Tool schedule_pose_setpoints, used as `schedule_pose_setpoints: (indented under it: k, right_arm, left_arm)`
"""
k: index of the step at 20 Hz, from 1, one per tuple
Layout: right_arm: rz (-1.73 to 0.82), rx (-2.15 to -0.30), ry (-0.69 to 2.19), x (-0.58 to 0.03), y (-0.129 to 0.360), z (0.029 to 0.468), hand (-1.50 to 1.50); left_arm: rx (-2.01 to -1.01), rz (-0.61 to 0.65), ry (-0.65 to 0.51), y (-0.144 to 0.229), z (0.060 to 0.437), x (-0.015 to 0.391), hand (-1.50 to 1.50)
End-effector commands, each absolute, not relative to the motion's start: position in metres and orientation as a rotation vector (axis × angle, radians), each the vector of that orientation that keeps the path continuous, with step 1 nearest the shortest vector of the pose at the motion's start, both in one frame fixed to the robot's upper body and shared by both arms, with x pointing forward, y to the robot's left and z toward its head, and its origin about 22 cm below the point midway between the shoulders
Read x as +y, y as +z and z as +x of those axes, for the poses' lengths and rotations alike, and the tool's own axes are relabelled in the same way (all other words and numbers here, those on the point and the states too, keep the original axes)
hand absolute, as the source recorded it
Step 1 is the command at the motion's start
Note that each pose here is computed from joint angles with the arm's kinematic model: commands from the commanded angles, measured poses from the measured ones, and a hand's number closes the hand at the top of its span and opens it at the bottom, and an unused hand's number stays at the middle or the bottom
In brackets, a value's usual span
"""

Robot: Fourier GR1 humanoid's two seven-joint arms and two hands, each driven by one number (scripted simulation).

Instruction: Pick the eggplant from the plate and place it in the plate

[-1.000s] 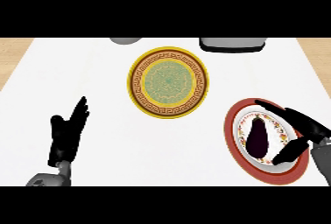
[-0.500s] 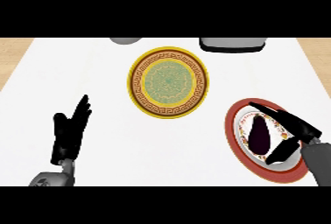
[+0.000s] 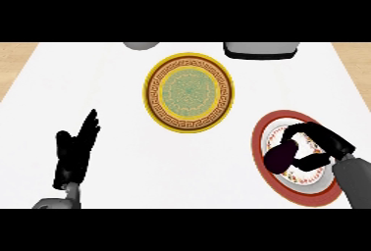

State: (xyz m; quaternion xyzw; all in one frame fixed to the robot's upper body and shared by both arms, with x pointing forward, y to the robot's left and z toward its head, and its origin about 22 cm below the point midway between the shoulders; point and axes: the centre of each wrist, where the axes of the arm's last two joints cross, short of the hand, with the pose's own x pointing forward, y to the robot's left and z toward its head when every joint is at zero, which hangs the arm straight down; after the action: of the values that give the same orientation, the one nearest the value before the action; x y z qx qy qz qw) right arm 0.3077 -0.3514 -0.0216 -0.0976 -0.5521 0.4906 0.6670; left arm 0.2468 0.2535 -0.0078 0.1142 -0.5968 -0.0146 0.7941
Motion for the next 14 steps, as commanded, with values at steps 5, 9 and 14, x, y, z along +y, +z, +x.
schedule_pose_setpoints:
  k: [5,9,14]
  right_arm:
    - [-0.400,-1.287,1.051,-0.356,-0.031,0.309,1.50]
    - [-0.407,-1.493,1.217,-0.195,0.002,0.344,1.50]
    - [-0.508,-1.655,1.388,-0.071,0.048,0.343,1.50]
  left_arm:
    - [-1.295,0.248,-0.024,-0.002,0.258,0.253,0.00]
    - [-1.293,0.234,-0.052,-0.006,0.254,0.247,0.00]
    - [-1.296,0.189,-0.110,-0.005,0.263,0.230,0.00]
